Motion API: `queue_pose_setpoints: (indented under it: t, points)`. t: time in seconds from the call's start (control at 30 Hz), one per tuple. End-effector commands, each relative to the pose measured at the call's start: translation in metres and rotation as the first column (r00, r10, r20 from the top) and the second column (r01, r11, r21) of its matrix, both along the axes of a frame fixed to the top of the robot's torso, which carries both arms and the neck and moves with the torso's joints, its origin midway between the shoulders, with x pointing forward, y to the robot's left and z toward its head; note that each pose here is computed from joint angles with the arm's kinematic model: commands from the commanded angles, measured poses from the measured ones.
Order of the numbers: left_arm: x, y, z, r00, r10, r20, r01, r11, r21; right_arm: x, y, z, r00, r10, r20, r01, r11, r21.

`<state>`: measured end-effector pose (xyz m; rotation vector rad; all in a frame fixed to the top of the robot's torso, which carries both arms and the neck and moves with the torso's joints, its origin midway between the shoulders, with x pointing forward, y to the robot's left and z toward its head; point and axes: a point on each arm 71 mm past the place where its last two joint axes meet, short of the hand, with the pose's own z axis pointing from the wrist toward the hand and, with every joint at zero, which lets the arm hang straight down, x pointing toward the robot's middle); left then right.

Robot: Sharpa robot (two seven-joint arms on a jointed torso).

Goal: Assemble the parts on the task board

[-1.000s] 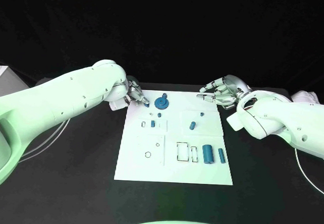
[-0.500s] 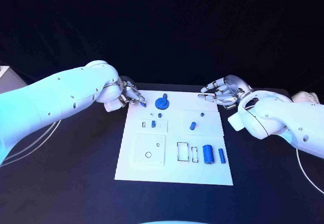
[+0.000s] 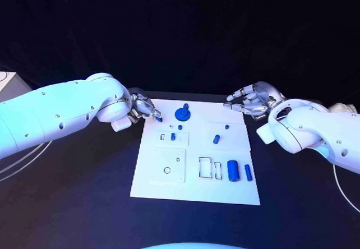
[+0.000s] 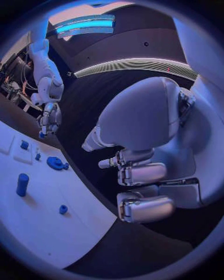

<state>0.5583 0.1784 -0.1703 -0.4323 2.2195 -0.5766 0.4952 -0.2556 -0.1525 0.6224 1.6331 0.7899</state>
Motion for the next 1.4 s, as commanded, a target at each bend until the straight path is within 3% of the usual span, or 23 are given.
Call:
queue_pose_setpoints:
  t: [0.03,0.27,0.47,0.87,1.4]
  points:
    - [-0.0051,-0.003,0.0001,0.998,0.003,0.064,-0.004,1.000,0.005,0.000,-0.001,0.000,1.000,0.008,0.004,-0.008,1.000,0.000]
    - [-0.0200,-0.008,-0.0109,0.997,-0.048,0.054,0.045,0.998,0.048,0.000,-0.001,0.000,1.000,0.006,0.004,-0.006,1.000,-0.001]
    - [-0.0259,-0.013,-0.0178,0.995,-0.086,0.046,0.082,0.993,0.090,0.000,-0.001,0.000,1.000,0.007,0.004,-0.007,1.000,-0.001]
    - [-0.0299,-0.020,-0.0271,0.991,-0.125,0.039,0.118,0.982,0.149,0.000,0.000,0.000,1.000,0.010,0.004,-0.010,1.000,-0.001]
    - [-0.0305,-0.023,-0.0300,0.988,-0.153,0.020,0.147,0.970,0.194,0.000,0.000,0.000,1.000,0.011,0.003,-0.011,1.000,-0.001]
